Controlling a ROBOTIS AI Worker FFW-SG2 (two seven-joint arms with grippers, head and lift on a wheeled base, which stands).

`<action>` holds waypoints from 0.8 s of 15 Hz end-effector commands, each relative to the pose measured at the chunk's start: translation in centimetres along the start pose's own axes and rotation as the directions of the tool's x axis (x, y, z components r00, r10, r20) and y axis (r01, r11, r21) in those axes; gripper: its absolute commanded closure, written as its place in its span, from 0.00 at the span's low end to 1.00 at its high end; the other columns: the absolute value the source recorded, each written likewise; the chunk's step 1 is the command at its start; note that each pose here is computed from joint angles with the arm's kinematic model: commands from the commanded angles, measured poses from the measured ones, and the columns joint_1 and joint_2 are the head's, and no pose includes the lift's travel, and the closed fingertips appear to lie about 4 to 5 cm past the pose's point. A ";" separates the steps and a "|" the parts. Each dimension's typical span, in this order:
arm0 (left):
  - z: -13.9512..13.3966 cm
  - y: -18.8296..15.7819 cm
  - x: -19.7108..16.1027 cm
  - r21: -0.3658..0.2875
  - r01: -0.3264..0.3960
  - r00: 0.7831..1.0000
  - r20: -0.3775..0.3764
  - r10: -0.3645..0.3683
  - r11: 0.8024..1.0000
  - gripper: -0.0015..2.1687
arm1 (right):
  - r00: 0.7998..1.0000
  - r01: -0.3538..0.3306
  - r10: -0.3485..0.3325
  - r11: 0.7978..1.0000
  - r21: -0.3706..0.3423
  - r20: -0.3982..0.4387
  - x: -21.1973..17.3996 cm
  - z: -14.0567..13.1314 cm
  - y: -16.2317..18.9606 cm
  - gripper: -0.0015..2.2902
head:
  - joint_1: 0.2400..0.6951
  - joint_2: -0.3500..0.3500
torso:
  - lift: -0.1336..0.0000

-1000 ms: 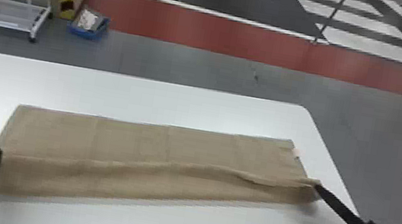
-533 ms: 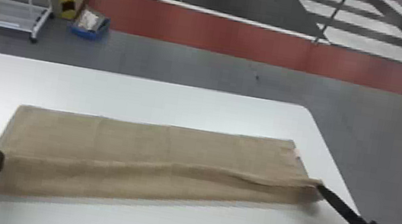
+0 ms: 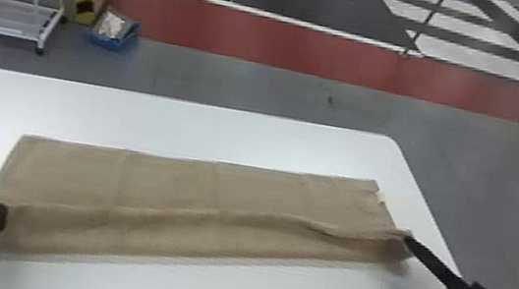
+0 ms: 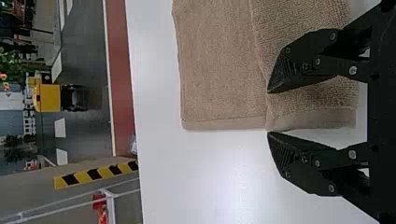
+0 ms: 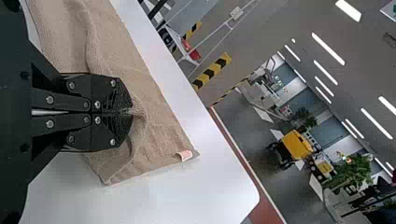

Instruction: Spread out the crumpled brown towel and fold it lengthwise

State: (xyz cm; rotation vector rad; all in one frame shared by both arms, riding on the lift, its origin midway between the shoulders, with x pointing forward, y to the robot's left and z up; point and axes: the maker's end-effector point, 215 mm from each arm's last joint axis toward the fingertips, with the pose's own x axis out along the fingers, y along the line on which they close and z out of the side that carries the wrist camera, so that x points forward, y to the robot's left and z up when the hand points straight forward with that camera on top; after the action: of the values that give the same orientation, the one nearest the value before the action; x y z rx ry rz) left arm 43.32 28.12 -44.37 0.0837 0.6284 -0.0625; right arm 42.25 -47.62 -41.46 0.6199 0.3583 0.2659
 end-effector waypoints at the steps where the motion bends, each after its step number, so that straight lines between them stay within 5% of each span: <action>1: 0.1 -0.6 0.0 0.000 0.012 1.000 0.002 -0.012 1.000 0.31 | 1.000 0.001 -0.001 1.000 0.002 0.000 0.0 -0.1 -0.1 0.57 | 1.00 0.14 | 0.07; 6: 0.0 -0.5 0.0 0.004 0.009 1.000 0.000 -0.009 1.000 0.32 | 1.000 0.001 -0.001 1.000 0.002 0.002 -0.1 0.0 -0.1 0.57 | 1.00 0.13 | 0.07; 8: 0.0 -0.5 0.0 0.001 0.001 1.000 0.003 -0.001 1.000 0.50 | 1.000 0.001 -0.001 1.000 0.004 0.000 -0.1 0.0 -0.1 0.57 | 1.00 0.13 | 0.07; 10: 0.3 -0.3 -0.2 0.003 -0.005 1.000 0.011 0.005 1.000 0.50 | 1.000 0.001 -0.001 1.000 0.003 0.002 -0.1 0.1 -0.1 0.57 | 1.00 0.13 | 0.07; 12: 2.0 0.1 -0.8 -0.009 -0.023 0.996 0.082 0.024 1.000 0.63 | 1.000 0.006 -0.006 1.000 0.002 0.007 -0.4 0.3 -0.2 0.57 | 1.00 0.13 | 0.07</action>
State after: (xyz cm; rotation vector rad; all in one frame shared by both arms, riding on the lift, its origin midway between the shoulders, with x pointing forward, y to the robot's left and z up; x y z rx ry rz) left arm 43.53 27.93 -43.50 0.0868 0.5947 -0.0484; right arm 42.15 -47.83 -41.39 0.6220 0.3564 0.2616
